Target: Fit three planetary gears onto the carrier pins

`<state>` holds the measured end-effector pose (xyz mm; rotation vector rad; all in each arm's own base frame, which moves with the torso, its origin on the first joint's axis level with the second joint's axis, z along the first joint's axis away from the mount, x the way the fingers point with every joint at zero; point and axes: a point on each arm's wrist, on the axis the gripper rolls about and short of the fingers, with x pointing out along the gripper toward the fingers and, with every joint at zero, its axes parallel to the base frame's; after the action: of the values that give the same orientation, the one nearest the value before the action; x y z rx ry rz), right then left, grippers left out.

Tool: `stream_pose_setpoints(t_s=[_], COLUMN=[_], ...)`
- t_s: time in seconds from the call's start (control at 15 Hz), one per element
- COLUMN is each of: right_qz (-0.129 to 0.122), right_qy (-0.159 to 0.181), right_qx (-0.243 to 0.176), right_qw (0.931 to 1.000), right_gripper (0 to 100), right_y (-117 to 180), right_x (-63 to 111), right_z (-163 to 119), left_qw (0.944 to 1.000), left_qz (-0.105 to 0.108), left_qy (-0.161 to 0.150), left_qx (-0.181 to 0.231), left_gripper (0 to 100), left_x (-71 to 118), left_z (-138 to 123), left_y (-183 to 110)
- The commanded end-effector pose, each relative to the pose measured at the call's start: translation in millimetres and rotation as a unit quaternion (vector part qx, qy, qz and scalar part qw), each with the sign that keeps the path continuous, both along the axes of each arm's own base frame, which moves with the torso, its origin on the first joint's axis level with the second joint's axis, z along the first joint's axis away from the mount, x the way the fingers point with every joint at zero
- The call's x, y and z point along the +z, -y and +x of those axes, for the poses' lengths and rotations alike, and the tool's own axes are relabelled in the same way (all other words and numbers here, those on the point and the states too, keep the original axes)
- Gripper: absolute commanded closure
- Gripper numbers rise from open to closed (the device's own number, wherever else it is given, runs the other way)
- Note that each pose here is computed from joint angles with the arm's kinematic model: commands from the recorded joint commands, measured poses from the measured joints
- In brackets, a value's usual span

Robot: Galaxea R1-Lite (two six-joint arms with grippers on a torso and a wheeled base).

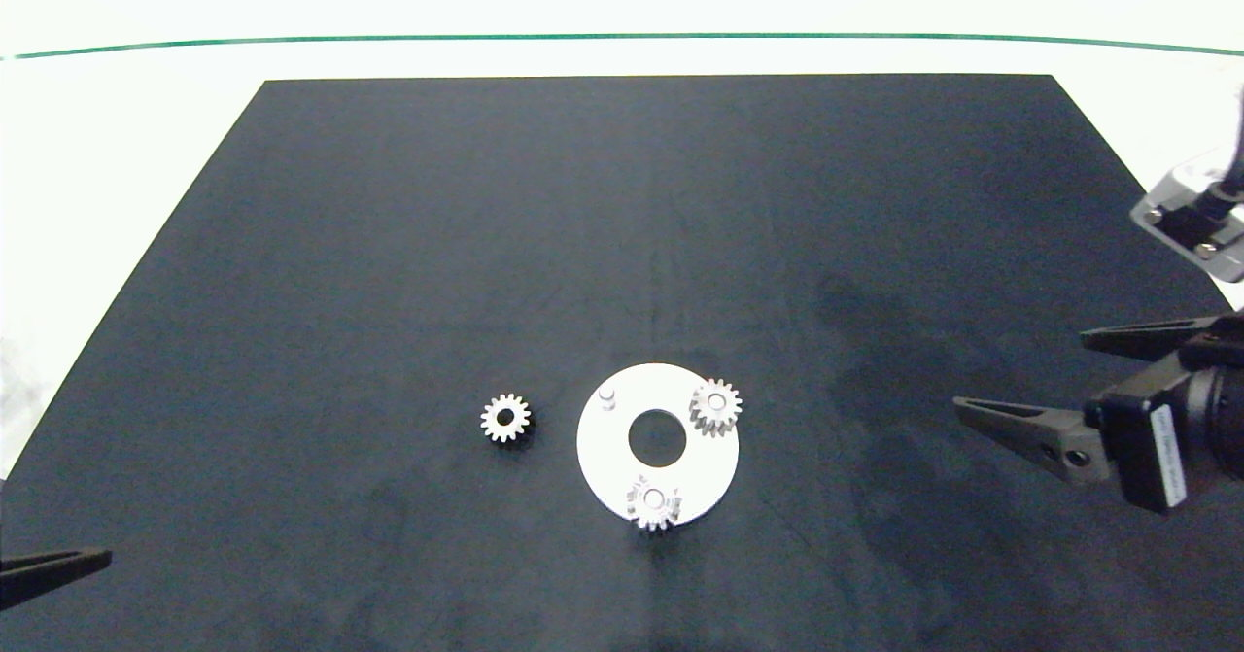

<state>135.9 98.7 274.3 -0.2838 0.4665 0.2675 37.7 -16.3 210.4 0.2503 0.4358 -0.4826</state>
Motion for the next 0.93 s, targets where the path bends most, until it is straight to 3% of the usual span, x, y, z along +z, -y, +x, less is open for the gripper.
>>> stream_pose_setpoints(t_s=[0.07, 0.33, 0.6, 0.93], right_qz=[0.021, 0.025, 0.022, 0.028], right_qy=[0.02, 0.021, 0.016, 0.016], right_qx=[-0.013, -0.014, -0.015, -0.016], right_qw=[0.9995, 0.9994, 0.9995, 0.9994], right_gripper=[0, 0, 0, 0], right_y=[18.7, 25.8, 31.9, 32.1], right_x=[8.0, 6.0, 5.5, 6.1], right_z=[-18.7, -27.9, -35.7, -36.0], left_qw=[0.9988, 0.9942, 0.993, 0.9921], left_qz=[0.017, 0.048, 0.065, 0.083], left_qy=[-0.033, -0.051, -0.003, 0.008], left_qx=[-0.031, -0.081, -0.099, -0.093], left_gripper=[0, 0, 0, 0], left_x=[-7.1, -31.6, -34.4, -40.0], left_z=[36.1, 52.6, 80.6, 105.6], left_y=[19.0, 35.1, 53.5, 72.7])
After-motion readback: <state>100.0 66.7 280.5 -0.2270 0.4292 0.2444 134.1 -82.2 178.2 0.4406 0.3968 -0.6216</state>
